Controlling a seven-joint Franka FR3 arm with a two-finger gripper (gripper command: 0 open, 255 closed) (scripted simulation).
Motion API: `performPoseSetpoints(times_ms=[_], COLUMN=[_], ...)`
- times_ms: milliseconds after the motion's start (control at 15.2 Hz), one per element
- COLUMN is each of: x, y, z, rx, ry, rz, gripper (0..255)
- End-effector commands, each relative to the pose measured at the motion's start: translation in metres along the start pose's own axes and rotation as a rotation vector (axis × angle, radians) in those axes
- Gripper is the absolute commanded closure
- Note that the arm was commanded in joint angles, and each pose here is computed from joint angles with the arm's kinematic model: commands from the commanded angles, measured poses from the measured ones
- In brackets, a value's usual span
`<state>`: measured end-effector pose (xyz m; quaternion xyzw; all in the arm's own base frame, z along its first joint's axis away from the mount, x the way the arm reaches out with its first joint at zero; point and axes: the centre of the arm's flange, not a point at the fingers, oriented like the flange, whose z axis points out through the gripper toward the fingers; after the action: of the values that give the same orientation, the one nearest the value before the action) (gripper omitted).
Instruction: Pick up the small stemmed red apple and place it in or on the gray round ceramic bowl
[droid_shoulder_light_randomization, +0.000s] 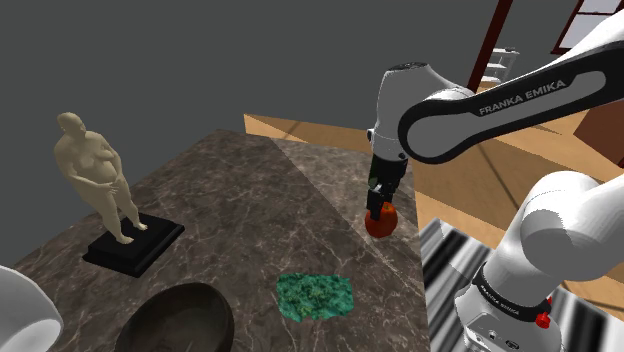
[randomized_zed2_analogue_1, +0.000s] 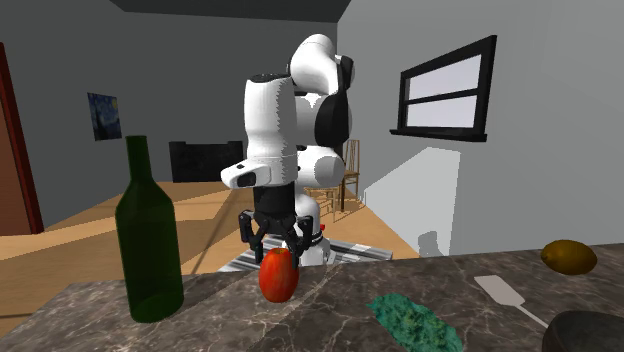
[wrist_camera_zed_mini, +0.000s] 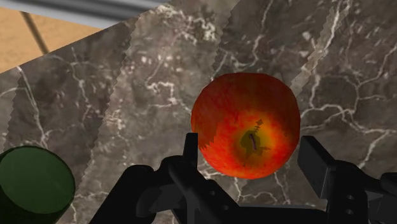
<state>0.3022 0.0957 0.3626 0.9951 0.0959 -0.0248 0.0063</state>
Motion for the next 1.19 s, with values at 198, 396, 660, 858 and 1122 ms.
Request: performPoseSetpoints(times_ms=[198, 396, 660, 858, 1122], x=[-0.001, -0.002, -0.003, -0.004, -0.005], y=[0.0, 0.0, 0.0, 0.001, 0.001], z=[-0.02, -0.036, -0.057, -0.073, -0.094], rx=[0.0, 0.0, 0.0, 0.0, 0.0], ry=[-0.002, -0.002, -0.002, -0.002, -0.002], rz=[0.0, 0.0, 0.0, 0.0, 0.0], gripper=[255, 255, 255, 255, 255])
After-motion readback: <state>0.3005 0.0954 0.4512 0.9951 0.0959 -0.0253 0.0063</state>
